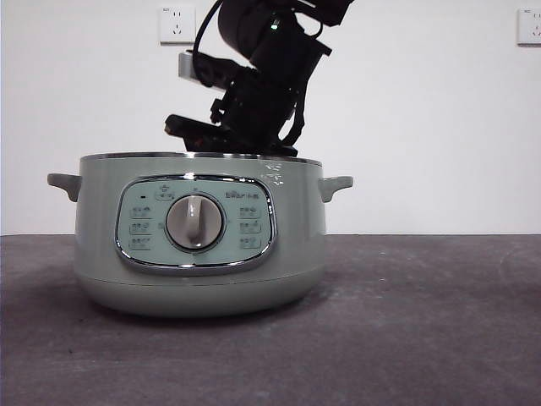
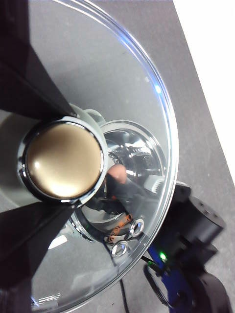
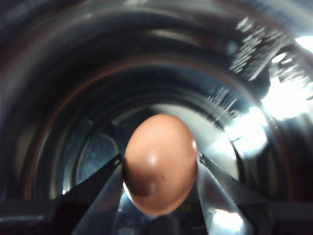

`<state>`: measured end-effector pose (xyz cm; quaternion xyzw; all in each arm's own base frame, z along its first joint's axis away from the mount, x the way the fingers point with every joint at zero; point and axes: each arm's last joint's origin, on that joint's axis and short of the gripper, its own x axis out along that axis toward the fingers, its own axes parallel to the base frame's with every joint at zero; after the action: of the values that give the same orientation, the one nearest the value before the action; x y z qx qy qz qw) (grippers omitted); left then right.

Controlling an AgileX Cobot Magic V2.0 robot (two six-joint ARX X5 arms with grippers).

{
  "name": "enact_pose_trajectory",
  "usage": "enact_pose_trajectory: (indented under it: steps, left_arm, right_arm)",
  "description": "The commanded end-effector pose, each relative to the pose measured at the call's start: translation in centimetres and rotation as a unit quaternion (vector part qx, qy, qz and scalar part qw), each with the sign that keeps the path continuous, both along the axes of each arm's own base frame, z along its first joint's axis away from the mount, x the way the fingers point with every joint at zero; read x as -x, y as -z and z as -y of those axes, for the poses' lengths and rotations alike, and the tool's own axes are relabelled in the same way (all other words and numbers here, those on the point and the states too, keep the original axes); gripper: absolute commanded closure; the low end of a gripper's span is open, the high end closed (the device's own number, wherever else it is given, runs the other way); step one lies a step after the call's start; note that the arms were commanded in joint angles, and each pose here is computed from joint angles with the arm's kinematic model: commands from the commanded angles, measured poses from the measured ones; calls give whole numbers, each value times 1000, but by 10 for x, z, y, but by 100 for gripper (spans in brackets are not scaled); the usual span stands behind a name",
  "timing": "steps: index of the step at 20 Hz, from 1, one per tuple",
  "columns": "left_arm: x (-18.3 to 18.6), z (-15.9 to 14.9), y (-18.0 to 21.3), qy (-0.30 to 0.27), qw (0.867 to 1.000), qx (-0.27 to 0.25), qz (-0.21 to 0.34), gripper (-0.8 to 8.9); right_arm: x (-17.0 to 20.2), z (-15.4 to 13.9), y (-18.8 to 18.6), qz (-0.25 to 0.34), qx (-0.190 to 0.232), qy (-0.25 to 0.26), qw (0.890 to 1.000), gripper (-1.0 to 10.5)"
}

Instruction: Pick up the egg,open the lid,put the egg in the pot,close the lid

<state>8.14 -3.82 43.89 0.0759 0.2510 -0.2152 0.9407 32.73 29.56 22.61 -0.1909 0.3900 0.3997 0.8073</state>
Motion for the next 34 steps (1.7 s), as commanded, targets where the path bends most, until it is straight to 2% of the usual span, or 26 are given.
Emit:
enact_pose_trajectory:
  steps: [1, 6, 8, 9, 11, 12, 13, 17, 19, 21, 23, 29, 34]
  left_arm:
    - [4, -2, -9, -3, 999, 20, 31, 821]
    - [4, -2, -9, -3, 999, 20, 30, 821]
    - [4, -2, -9, -3, 999, 20, 30, 821]
    - [4, -2, -9, -3, 999, 20, 30, 822]
    - [4, -2, -9, -2, 999, 20, 31, 821]
    - [2, -1, -9, -2, 999, 19, 29, 821]
    - [1, -1, -8, -2, 999, 18, 26, 822]
    - [-14, 7, -8, 2, 1000, 15, 25, 822]
    - [-31, 15, -5, 7, 1000, 3, 14, 822]
    - [-55, 28, -1, 40, 999, 17, -3, 822]
    - [-83, 42, 6, 51, 998, 18, -14, 822]
    - [-154, 77, 44, 68, 995, 4, -75, 822]
    - [-182, 94, 66, 77, 993, 2, -92, 822]
  right_arm:
    - [-1, -4, 6, 6, 11, -9, 1000, 959]
    - [-1, -4, 27, -24, 46, -9, 999, 959]
    - [-1, -5, 28, -25, 47, -9, 999, 954]
    - [-1, -5, 28, -27, 48, -9, 998, 901]
    - [0, -5, 27, -26, 46, -7, 999, 611]
    - [0, -4, 22, -19, 44, -5, 999, 506]
    - [1, -2, 14, -1, 49, 8, 999, 497]
    - [16, 21, -52, 68, 30, 46, 996, 497]
    - [36, 43, -101, 121, 18, 102, 987, 498]
    - [65, 75, -154, 172, -12, 153, 973, 501]
    - [98, 104, -194, 207, -57, 163, 963, 501]
    - [166, 164, -250, 270, -138, 173, 937, 501]
    - [190, 185, -261, 283, -156, 174, 930, 501]
